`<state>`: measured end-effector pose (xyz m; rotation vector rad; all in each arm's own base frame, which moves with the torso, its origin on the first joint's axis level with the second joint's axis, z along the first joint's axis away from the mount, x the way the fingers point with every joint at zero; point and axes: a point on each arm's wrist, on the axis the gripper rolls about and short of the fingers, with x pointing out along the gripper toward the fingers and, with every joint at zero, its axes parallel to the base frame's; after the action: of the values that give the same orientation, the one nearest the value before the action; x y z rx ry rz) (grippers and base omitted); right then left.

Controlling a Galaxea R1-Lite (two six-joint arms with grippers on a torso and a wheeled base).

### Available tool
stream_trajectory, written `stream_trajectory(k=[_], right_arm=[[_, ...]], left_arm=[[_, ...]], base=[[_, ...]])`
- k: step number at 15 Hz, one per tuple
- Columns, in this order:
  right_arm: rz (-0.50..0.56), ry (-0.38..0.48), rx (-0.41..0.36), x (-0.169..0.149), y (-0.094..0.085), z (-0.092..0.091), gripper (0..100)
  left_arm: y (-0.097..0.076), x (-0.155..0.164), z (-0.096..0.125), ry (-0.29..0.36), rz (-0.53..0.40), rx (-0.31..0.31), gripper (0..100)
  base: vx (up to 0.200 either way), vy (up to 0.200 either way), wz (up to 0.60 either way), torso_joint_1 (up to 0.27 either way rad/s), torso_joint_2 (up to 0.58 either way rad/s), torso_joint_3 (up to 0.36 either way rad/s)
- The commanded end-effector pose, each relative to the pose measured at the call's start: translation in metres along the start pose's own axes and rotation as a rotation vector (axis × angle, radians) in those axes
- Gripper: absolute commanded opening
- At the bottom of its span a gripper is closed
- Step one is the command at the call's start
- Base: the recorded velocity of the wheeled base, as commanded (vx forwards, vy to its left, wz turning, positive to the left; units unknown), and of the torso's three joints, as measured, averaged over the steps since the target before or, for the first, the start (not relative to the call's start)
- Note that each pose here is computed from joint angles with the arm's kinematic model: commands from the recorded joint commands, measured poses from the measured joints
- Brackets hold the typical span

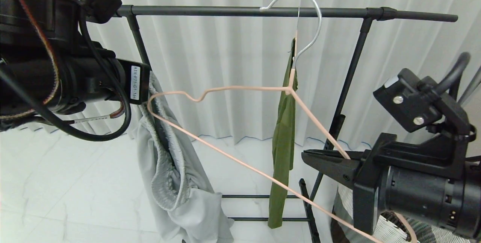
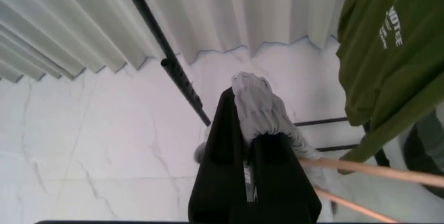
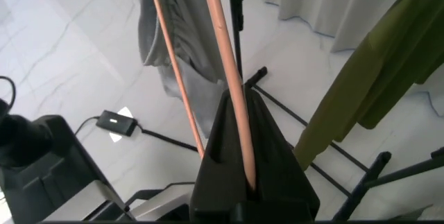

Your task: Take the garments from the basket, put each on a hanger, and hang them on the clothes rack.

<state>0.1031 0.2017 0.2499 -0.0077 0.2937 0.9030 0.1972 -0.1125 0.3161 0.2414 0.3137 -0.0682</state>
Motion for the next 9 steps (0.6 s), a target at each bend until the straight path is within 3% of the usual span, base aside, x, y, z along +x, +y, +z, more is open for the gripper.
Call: stream_trajectory(k=[1, 9], right_arm=[[-0.011, 0.020, -0.005, 0.010, 0.001, -0.004, 0], [-0.016, 0.024, -0.018, 0.039, 0.013, -0.015, 0]], left_arm=[[-0.009, 0.003, -0.001, 0.008, -0.023, 0.014, 0], [-0.034, 0.015, -0.004, 0.042, -0.078, -0.003, 0]], base=[[0.000, 0.000, 0.00, 0.000, 0.00, 0.000], [0.000, 0.000, 0.00, 0.000, 0.00, 0.000]])
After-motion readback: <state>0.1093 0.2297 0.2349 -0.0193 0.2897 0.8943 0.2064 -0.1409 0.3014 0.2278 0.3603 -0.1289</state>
